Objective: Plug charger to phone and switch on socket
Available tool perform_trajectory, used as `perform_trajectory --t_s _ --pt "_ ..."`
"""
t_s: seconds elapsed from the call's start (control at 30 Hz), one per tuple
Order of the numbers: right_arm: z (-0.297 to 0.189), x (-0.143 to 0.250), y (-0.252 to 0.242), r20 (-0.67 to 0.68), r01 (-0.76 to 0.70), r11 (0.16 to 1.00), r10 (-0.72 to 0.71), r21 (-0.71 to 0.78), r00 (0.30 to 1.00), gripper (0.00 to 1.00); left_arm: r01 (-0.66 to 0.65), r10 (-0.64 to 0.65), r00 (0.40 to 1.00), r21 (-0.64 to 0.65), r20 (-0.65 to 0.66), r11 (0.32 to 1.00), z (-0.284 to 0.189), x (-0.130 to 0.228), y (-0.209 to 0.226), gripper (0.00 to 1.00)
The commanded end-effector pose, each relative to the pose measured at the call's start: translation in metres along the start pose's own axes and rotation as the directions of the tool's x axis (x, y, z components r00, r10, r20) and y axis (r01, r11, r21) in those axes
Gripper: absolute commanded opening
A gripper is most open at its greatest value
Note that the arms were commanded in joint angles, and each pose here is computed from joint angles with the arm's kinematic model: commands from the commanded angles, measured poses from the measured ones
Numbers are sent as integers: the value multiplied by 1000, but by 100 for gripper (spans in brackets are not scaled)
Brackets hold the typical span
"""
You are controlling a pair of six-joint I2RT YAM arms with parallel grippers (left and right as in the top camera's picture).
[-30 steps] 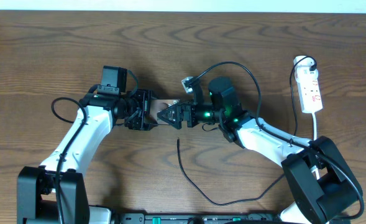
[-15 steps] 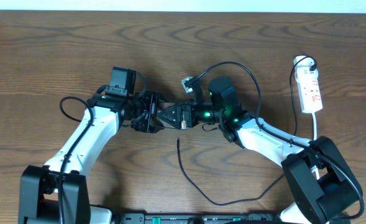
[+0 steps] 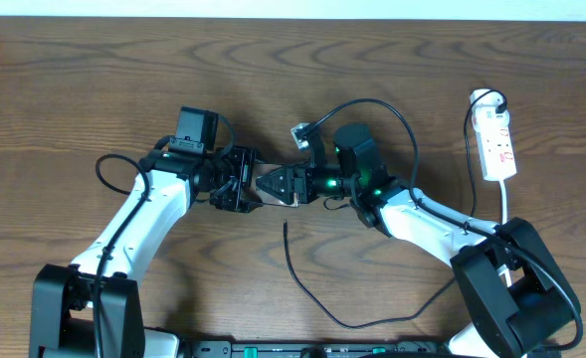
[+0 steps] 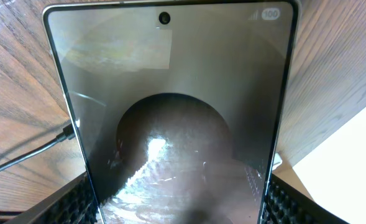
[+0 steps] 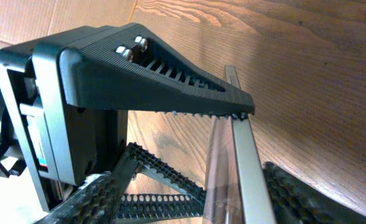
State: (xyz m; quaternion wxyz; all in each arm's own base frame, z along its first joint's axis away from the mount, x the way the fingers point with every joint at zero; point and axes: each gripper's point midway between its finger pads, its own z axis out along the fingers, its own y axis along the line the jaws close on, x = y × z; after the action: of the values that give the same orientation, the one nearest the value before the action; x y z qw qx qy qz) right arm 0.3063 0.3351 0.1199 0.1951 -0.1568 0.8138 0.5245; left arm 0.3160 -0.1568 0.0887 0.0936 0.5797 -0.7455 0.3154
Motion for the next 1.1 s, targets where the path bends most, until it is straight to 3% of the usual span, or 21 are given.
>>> perform_trajectory --t_s 0.0,0.3,0.73,0.9,1.07 --pt "2 -3 3 1 9 1000 -9 -5 1000 67 -4 5 1000 23 -12 1000 -5 6 -5 8" --pt "2 11 -7 -47 -47 998 48 31 998 64 -5 5 1000 23 -13 1000 -5 7 -5 8" --pt "2 11 -7 -47 -47 998 48 31 998 46 -5 5 1000 24 6 1000 -5 3 -5 8" --pt "2 12 -7 -51 -52 998 53 34 997 45 -5 5 1000 24 6 1000 -5 3 -5 7" --pt "2 12 -7 -52 -52 998 54 34 997 32 -5 5 1000 24 6 1000 -5 3 -5 7"
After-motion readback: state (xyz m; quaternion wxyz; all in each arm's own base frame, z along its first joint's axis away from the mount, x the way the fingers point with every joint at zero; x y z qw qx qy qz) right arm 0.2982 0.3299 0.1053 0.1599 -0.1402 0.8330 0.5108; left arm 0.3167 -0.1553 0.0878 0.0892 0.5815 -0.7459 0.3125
